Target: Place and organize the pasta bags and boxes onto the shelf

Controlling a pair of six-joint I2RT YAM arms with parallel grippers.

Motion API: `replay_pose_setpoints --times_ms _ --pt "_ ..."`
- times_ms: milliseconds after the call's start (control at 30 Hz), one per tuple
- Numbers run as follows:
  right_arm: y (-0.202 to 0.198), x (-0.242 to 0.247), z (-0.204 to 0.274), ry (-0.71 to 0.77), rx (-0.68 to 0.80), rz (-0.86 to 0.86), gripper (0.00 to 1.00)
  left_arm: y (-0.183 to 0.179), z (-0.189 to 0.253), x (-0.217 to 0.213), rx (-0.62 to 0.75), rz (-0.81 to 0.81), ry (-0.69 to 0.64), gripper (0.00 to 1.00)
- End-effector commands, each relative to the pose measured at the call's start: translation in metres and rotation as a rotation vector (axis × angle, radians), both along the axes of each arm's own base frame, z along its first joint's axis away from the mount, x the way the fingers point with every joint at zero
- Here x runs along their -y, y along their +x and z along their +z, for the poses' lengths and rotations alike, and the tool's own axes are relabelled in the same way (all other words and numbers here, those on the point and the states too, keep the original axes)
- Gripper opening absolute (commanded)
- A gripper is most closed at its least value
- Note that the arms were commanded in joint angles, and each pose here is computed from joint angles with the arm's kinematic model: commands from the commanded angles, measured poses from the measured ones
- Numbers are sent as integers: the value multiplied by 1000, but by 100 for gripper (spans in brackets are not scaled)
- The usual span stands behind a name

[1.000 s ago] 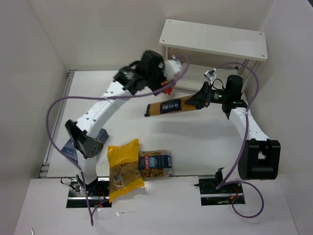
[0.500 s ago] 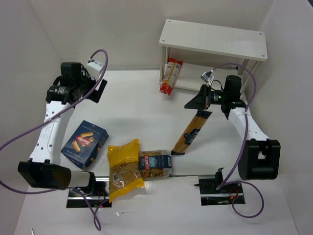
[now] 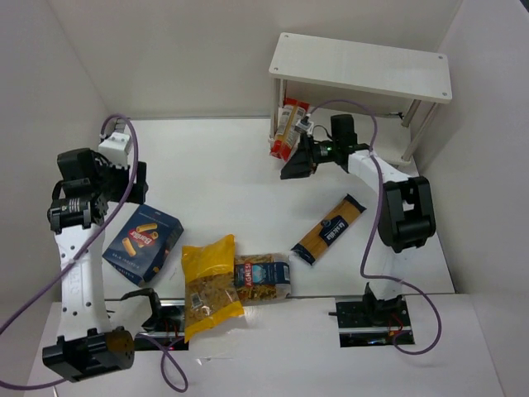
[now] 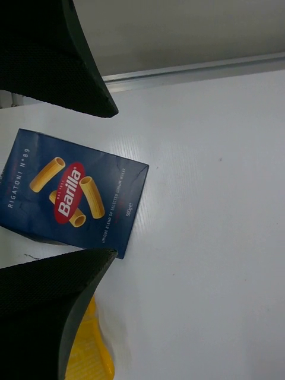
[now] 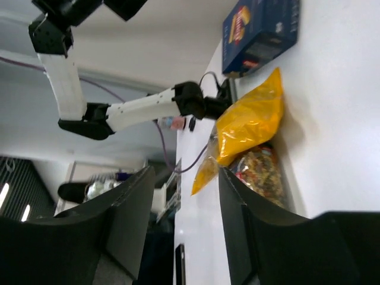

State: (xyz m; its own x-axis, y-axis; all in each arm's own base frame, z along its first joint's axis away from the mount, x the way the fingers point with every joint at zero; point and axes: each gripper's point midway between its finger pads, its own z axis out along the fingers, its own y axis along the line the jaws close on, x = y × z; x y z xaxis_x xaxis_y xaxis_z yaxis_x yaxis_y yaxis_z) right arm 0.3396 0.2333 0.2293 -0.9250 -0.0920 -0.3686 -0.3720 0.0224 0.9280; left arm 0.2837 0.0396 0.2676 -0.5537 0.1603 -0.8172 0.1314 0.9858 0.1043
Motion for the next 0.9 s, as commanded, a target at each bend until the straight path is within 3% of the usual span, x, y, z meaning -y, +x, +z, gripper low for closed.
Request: replay_pose_setpoints --times_ms 0,100,167,200,300,333,467,633,700,867 --pt "-35 -24 53 94 128 202 56 -11 4 -1 38 29 -31 95" --pt "-27 -27 62 79 172 168 60 -20 1 -1 43 43 -53 95" --pt "-21 -20 64 18 111 89 64 -21 1 -4 52 60 -66 97" --pt "10 -13 66 -102 369 -34 69 -21 1 -2 54 48 -73 97" --pt "41 11 57 -477 620 -180 71 -20 4 -7 75 71 -81 97" --pt "56 27 52 -600 662 -268 72 -21 4 -9 77 77 -86 97" --pt "53 63 53 -834 839 -380 75 -22 1 -10 72 77 -101 98" --pt "-13 75 1 -1060 972 -125 77 -24 -12 -9 61 71 -95 98" --pt "-35 90 -33 -1159 966 -10 77 -27 -25 -8 42 72 -102 98" --pt "-77 141 -85 -1345 1125 312 81 -33 -21 -8 80 60 -85 99"
